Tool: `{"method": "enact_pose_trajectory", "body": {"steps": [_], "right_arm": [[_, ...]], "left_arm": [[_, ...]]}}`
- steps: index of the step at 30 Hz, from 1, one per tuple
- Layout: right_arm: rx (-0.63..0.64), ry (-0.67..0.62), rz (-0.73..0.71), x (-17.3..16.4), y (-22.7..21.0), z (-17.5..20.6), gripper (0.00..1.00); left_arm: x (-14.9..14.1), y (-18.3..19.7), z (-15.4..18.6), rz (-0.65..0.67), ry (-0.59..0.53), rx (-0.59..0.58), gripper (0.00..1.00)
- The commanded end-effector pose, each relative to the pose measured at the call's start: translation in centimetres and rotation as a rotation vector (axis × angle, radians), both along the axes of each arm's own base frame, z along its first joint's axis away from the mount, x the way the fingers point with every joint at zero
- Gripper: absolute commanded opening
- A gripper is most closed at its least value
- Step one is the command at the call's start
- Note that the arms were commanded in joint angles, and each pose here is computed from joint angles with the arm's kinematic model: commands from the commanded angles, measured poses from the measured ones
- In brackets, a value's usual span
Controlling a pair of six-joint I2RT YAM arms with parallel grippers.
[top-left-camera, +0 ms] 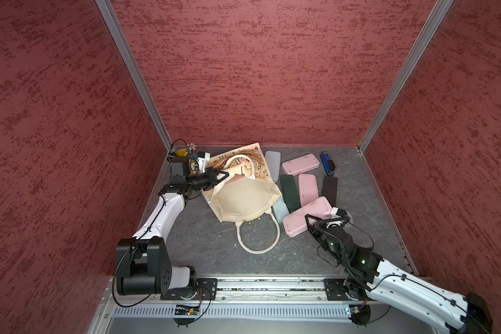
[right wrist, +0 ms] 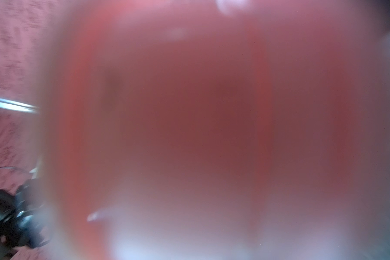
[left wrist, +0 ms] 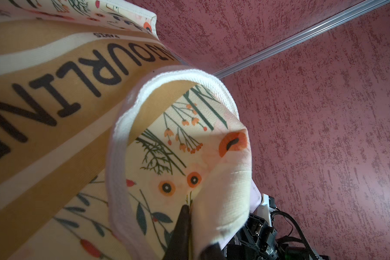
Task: Take out the pencil case from the canvas bag
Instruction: Place the pencil case at the center of the board.
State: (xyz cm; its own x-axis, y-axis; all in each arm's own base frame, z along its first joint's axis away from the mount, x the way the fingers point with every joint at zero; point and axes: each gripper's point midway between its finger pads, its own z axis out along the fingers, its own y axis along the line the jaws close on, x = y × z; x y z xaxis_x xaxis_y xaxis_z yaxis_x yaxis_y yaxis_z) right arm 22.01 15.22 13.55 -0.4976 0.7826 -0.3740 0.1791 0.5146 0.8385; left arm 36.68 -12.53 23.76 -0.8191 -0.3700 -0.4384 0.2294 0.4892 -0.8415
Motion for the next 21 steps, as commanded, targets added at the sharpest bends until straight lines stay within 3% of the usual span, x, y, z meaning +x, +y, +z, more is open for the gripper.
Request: {"method": "enact_pose_trajectory", "body": {"steps": [1, 13, 21], "right_arm": [[0.071, 0.083, -0.083, -0.1, -0.8, -1.1, 0.00], [0.039, 0.244, -0.219, -0.9, -2.7, -4.5, 0.00], [0.070, 0.265, -0.307, -1.6, -4.6, -5.0, 0.00]], "left_arm": [[-0.2, -0.4, 0.3, -0.023, 0.003, -0.008, 0.03], [-0.1, -0.4, -0.2, -0.018, 0.017, -0.004, 0.03], [0.1, -0.3, -0.4, -0.018, 0.024, -0.004, 0.03]]}}
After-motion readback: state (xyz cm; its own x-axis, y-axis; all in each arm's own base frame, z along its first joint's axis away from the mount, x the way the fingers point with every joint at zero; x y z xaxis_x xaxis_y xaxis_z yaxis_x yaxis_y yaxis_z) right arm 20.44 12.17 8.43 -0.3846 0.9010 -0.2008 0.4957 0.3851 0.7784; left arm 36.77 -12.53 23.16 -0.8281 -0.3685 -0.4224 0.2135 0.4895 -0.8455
